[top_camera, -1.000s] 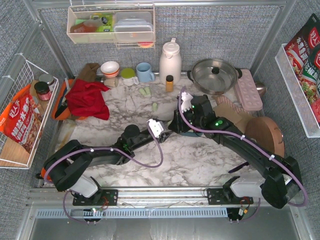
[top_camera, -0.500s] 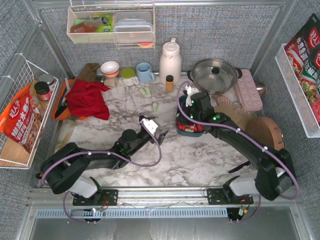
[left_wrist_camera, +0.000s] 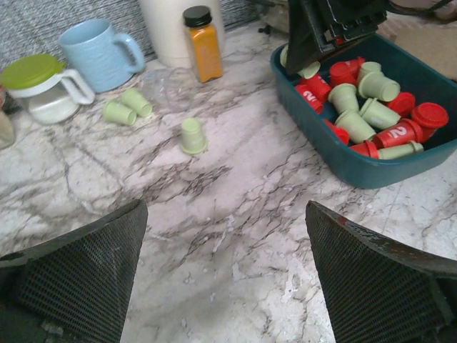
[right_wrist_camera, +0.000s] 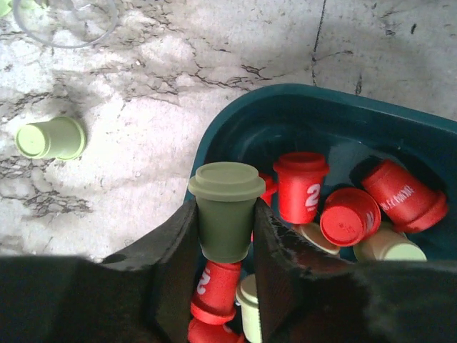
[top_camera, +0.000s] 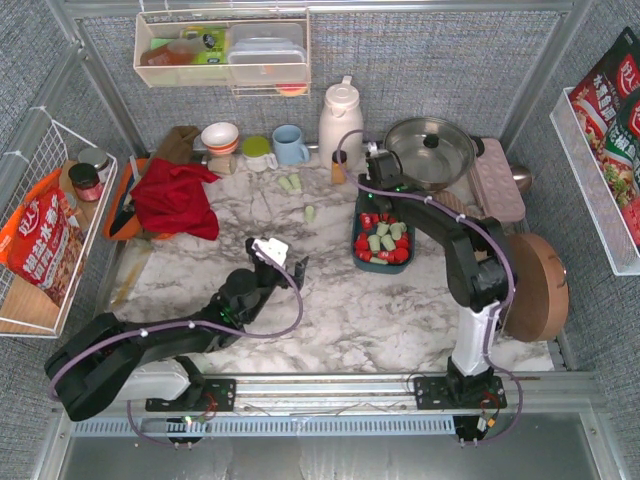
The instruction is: Mix the coffee capsules in the storage basket
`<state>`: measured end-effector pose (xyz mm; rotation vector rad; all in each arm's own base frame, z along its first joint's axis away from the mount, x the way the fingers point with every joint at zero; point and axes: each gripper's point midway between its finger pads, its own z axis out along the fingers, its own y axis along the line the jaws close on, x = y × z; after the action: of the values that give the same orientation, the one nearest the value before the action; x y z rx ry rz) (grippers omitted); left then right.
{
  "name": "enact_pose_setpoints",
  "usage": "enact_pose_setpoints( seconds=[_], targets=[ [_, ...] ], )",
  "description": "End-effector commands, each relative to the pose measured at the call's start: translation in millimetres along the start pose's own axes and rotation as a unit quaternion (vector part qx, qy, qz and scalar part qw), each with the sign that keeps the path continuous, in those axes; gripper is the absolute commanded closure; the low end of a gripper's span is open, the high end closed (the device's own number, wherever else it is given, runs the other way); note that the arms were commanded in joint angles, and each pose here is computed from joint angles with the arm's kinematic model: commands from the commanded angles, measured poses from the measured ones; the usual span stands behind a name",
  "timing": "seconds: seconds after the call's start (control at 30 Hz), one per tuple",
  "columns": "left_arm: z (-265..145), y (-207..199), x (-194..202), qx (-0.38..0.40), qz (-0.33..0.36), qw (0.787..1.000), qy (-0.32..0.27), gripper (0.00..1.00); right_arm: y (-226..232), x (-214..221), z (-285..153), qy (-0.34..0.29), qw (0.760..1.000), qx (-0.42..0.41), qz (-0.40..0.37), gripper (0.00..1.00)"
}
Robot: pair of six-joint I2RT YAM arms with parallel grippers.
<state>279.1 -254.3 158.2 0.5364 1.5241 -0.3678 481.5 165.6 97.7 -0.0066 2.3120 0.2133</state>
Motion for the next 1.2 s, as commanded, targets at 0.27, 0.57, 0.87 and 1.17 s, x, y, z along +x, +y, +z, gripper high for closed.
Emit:
enact_pose_setpoints(
  seconds=[0.27, 0.57, 0.87, 1.17],
  targets=[
    [4, 34, 13, -0.097, -0.077, 0.99, 0.064, 0.01, -18, -12, -28, -0.008, 0.998, 0.038, -0.047, 0.27],
    [58, 46, 47, -0.095, -0.151, 0.971, 0.157, 0.01, -24, 4, -114, -0.063, 0.997, 0.014, -0.047, 0.26],
    [132, 52, 72, -0.128, -0.132, 0.956, 0.228, 0.01, -44, 41, -151, -0.11, 0.993, 0.012, -0.033, 0.26],
    [155, 77, 90, -0.188, -0.066, 0.945, 0.26, 0.32, -37, 48, -150, -0.113, 0.993, -0.013, -0.016, 0.26]
  ],
)
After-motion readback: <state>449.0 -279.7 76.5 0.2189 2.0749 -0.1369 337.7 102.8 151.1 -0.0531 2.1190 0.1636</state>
